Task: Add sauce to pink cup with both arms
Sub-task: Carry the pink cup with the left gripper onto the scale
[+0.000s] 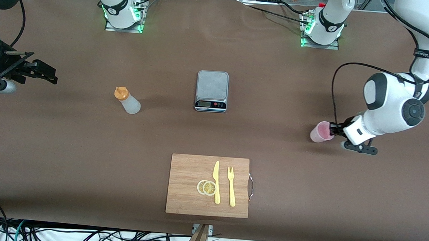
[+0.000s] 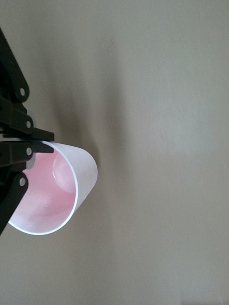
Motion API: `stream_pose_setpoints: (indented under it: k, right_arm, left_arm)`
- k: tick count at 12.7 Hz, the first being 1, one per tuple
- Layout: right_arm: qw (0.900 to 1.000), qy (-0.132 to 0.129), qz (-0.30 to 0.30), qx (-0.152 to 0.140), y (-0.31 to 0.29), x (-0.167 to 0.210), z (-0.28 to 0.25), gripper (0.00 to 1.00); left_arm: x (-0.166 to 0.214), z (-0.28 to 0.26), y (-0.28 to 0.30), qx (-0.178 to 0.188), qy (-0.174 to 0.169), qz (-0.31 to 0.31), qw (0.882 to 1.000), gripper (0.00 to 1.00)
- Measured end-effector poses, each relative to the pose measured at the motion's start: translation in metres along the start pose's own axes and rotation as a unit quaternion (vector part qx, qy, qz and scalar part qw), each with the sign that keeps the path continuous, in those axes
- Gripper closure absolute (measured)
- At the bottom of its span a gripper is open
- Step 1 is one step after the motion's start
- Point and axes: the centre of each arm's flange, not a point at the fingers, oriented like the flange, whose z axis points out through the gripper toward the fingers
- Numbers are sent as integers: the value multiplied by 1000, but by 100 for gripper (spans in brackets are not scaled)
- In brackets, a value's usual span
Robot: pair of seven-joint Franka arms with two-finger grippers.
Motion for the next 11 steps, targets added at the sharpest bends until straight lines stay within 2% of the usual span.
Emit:
stream_pose_setpoints:
  k: [3, 6, 9, 11]
  right_arm:
    - [1000, 0, 0, 0, 0, 0, 0, 0]
    - [1000, 0, 0, 0, -1, 0, 0, 0]
    - [1000, 0, -1, 0, -1, 0, 0, 0]
    - [1000, 0, -1, 0, -1, 0, 0, 0]
  left_arm:
    - [-5, 8, 113, 3, -6, 2, 1000, 96]
    - [-31, 22, 226, 11, -14, -16, 1000, 96]
    - [-56, 29, 299, -1, -19, -45, 999, 96]
    - [-65, 36, 328, -6, -13, -59, 998, 96]
